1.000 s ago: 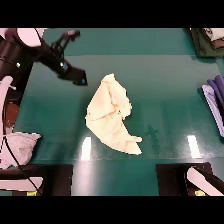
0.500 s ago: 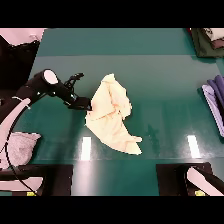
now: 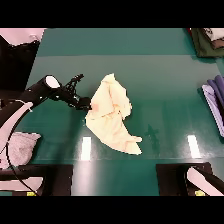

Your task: Fold the shirts.

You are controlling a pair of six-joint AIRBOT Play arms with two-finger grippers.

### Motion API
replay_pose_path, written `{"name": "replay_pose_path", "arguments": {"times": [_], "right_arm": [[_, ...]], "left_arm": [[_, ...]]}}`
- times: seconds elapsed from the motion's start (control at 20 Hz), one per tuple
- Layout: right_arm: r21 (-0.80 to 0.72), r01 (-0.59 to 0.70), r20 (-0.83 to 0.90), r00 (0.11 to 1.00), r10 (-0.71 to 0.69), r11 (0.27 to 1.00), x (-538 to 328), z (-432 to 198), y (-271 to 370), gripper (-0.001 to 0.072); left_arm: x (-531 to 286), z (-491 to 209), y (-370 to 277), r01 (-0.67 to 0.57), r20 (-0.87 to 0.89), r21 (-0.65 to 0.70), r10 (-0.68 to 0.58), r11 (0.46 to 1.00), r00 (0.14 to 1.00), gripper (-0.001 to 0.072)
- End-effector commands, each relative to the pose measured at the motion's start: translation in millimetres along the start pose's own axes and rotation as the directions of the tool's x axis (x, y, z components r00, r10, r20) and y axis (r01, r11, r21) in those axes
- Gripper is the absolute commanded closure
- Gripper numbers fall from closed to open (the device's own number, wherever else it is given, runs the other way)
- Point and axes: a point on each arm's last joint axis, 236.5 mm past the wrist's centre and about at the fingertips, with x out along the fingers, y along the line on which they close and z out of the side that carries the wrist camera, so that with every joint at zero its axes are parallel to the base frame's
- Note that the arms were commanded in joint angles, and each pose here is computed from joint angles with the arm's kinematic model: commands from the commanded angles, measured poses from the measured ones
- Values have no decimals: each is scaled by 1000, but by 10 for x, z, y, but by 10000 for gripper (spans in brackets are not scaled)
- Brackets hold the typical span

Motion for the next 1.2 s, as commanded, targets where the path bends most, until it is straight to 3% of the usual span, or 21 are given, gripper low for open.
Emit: {"name": "replay_pose_path", "arguments": {"times": [0.0,0.15,0.3,0.4,0.45,0.5,0.65,0.75,0.8,0.85,1.15], "right_arm": [[1,-7,-34,999,7,1000,15,-75,12,691],[1,-66,-214,975,65,998,219,-455,124,691],[10,-166,-434,888,154,986,592,-943,353,678],[25,-236,-554,806,209,972,920,-1286,566,396],[40,-259,-605,762,230,965,1090,-1492,660,327],[64,-274,-657,712,247,960,1281,-1758,738,322],[131,-262,-773,577,264,956,1808,-2658,830,322],[156,-225,-804,536,256,962,2127,-3168,841,294],[160,-208,-809,533,249,965,2278,-3365,844,151],[165,-196,-811,531,246,967,2424,-3552,866,77],[156,-184,-820,524,231,970,2858,-4165,1048,88]], "left_arm": [[-256,105,-136,-11,29,62,9,998,1000,678],[-1114,497,-416,-149,229,217,98,965,968,678],[-2172,670,-718,-344,449,314,180,885,875,677],[-2718,661,-911,-425,564,323,188,846,804,677],[-2897,629,-998,-442,601,325,178,836,779,676],[-3002,585,-1060,-447,621,327,168,832,766,677],[-2956,390,-1024,-437,565,339,191,833,803,676],[-2841,259,-947,-422,495,346,219,838,841,676],[-2801,209,-919,-416,468,348,229,840,854,676],[-2784,178,-905,-413,455,348,233,841,859,676],[-2775,160,-898,-403,447,326,236,855,863,676]]}}
